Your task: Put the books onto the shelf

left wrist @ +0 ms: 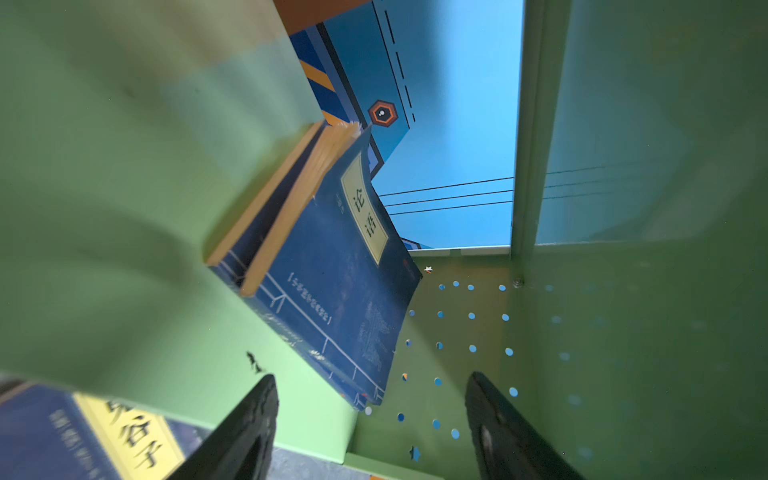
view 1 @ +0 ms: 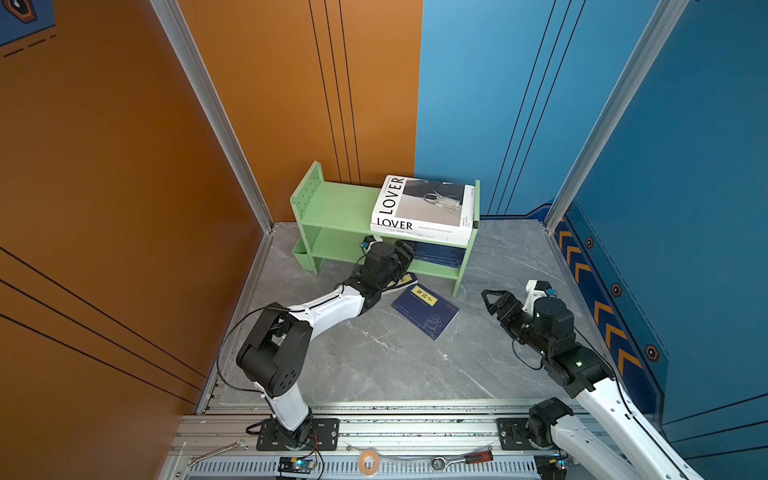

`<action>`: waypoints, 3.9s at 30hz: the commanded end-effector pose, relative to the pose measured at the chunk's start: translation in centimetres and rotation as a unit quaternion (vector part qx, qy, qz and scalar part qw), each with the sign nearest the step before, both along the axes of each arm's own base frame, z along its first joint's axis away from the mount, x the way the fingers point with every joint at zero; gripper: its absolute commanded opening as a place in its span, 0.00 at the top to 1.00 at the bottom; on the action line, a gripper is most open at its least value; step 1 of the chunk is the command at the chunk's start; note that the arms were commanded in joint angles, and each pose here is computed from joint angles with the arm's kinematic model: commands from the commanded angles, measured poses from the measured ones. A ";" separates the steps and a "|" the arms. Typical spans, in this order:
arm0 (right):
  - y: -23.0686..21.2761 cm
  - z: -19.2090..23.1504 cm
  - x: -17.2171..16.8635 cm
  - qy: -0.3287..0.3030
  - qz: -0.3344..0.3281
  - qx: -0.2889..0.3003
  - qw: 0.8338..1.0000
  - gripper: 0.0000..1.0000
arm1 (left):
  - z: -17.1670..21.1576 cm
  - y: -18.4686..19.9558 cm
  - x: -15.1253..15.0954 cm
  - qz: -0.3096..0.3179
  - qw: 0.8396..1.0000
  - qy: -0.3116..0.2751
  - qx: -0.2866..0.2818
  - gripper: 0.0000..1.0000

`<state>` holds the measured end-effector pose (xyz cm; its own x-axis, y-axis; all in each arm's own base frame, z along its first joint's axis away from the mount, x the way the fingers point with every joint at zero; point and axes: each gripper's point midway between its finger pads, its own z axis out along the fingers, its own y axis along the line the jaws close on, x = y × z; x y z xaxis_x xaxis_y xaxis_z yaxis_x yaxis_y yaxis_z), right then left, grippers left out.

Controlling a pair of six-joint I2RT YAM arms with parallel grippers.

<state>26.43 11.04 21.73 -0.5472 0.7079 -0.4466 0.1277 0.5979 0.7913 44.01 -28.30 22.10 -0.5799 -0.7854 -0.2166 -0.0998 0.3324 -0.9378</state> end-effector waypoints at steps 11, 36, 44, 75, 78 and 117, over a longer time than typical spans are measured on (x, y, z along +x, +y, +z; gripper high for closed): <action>0.0 -1.7 0.0 0.011 -0.012 -0.024 1.000 0.12 | -1.8 5.1 -9.2 -0.079 0.974 -0.047 0.205 0.21; 6.0 -11.3 8.2 0.030 0.077 -0.229 0.970 0.15 | -11.2 3.9 -15.6 -0.139 0.946 0.077 0.282 0.16; 8.0 -14.4 10.2 0.055 0.105 -0.213 0.970 0.15 | -12.5 3.6 -15.6 -0.128 0.950 0.097 0.269 0.06; 14.5 -15.0 2.8 0.062 0.113 -0.272 0.953 0.19 | -16.8 9.6 -13.8 -0.086 0.946 0.144 0.277 0.05; 14.4 -14.7 3.7 0.053 0.100 -0.289 0.950 0.20 | -17.3 9.9 -13.5 -0.093 0.941 0.149 0.289 0.07; 18.7 -19.0 3.8 0.081 0.159 -0.287 0.941 0.45 | -14.3 -0.5 -12.5 -0.209 0.977 0.044 -0.015 0.37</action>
